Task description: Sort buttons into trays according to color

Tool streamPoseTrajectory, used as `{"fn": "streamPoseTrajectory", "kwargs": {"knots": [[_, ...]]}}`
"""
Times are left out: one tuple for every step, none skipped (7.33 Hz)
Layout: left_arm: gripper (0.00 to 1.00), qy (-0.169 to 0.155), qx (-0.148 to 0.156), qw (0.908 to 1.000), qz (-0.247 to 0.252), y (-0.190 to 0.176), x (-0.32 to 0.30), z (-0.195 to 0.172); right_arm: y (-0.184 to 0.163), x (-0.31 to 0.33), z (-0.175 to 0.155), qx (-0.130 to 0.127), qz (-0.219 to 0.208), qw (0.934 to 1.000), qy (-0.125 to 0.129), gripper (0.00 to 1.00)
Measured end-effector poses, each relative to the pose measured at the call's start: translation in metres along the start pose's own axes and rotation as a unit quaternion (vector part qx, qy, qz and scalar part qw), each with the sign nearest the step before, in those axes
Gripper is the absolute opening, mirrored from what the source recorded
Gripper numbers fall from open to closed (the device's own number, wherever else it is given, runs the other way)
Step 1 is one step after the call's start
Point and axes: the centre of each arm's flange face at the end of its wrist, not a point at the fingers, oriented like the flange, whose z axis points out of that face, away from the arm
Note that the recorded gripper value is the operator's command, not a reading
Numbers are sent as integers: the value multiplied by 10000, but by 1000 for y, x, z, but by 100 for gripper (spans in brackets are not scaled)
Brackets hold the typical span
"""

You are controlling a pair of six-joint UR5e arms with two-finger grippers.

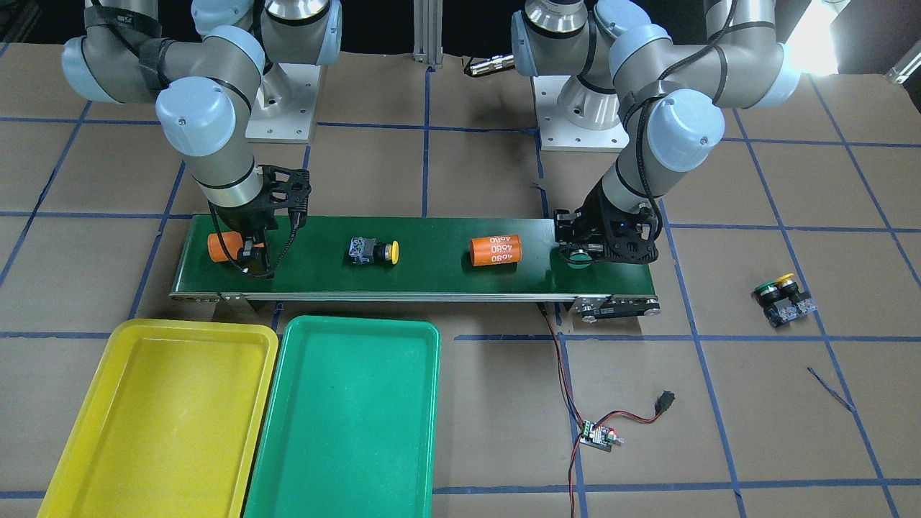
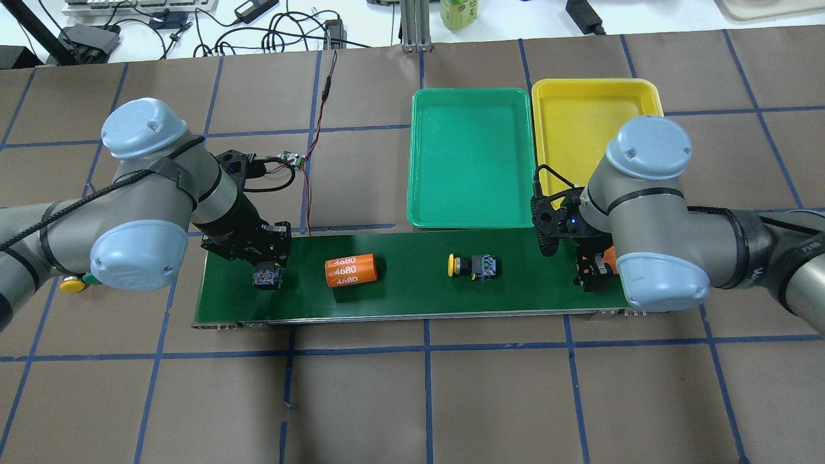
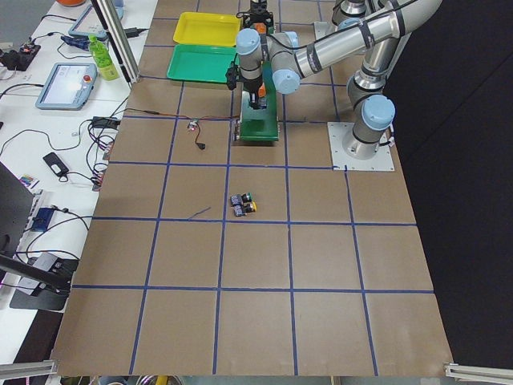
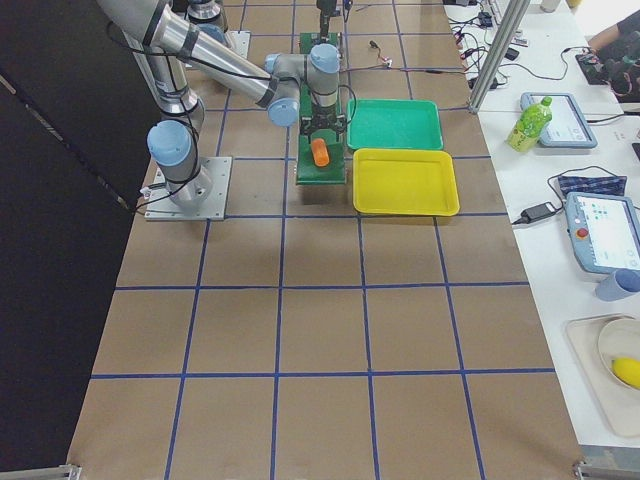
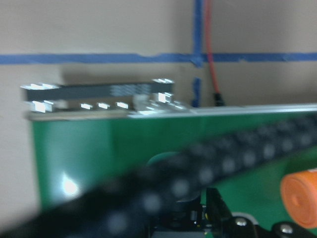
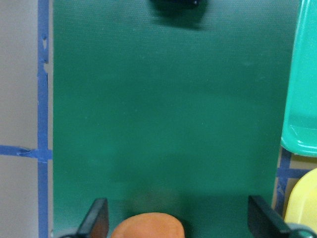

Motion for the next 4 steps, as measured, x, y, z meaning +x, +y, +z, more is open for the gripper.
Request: {"fn": "streamPoseTrajectory", "kwargs": {"knots": [[86, -14, 8, 10000, -4, 3, 3, 13, 0, 0, 1, 1, 2, 10000, -6, 100], [100, -70, 38, 10000, -12, 4, 2, 20, 0, 0, 1, 1, 2, 10000, -9, 100], [100, -221, 93, 9997, -23, 5, 0, 19, 0, 0, 1, 1, 7, 10000, -8, 100], [100, -378, 158, 9992, -28, 5, -3, 12, 0, 0, 0, 0, 9, 10000, -4, 100]]}}
